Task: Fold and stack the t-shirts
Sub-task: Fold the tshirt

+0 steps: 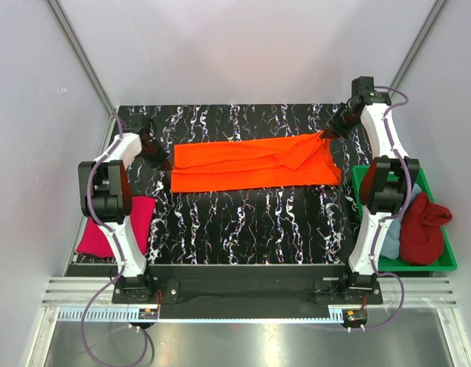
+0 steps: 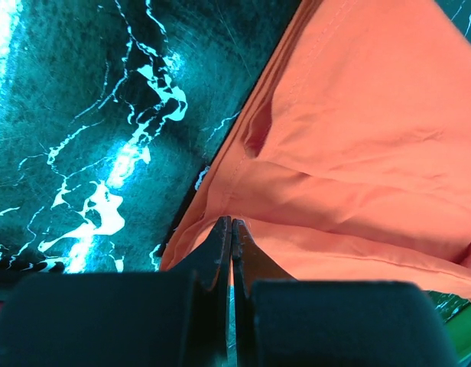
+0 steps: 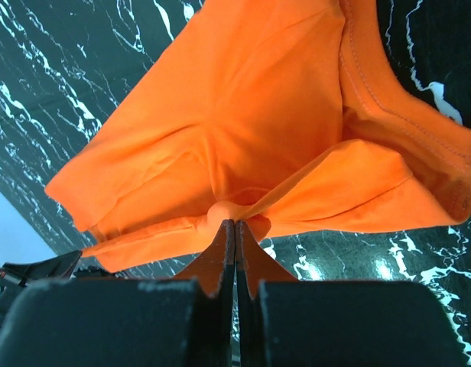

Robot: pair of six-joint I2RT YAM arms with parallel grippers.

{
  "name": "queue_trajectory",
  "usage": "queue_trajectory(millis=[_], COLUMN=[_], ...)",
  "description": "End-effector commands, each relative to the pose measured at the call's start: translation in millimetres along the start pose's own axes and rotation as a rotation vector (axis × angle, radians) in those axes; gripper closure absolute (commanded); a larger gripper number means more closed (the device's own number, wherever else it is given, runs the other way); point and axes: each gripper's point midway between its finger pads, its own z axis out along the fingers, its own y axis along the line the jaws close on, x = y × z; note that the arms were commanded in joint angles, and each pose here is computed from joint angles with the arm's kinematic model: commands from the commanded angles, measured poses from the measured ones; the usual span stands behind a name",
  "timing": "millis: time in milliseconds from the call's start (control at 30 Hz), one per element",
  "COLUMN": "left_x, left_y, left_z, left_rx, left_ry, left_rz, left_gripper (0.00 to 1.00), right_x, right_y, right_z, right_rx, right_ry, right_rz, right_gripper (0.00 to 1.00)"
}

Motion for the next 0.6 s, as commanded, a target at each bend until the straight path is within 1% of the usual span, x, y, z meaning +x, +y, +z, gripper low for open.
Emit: queue_trajectory(millis=[0, 133, 367, 567], left_x=[-7, -7, -16, -16], left_y=[-2, -2, -10, -12], left_z=[-12, -9, -1, 6], left_rx=[0.023, 0.023, 0.036, 0.043], left_ry=[-0.029, -0.026, -0.025, -0.006], left_rz=[-0.010, -0.020, -0.026, -0.028], left_gripper=[1.00, 1.00, 1.00, 1.00], right_x=[2, -2, -25, -26], right_y=[9, 11, 12, 4], right_z=[-16, -18, -11, 8], right_rx=[-0.049, -0.054, -0.059, -0.040], right_ry=[0.007, -0.004, -0.030, 0.004], right_rz=[0.005, 0.009, 0.018, 0.024], right_gripper=[1.00, 1.00, 1.00, 1.00])
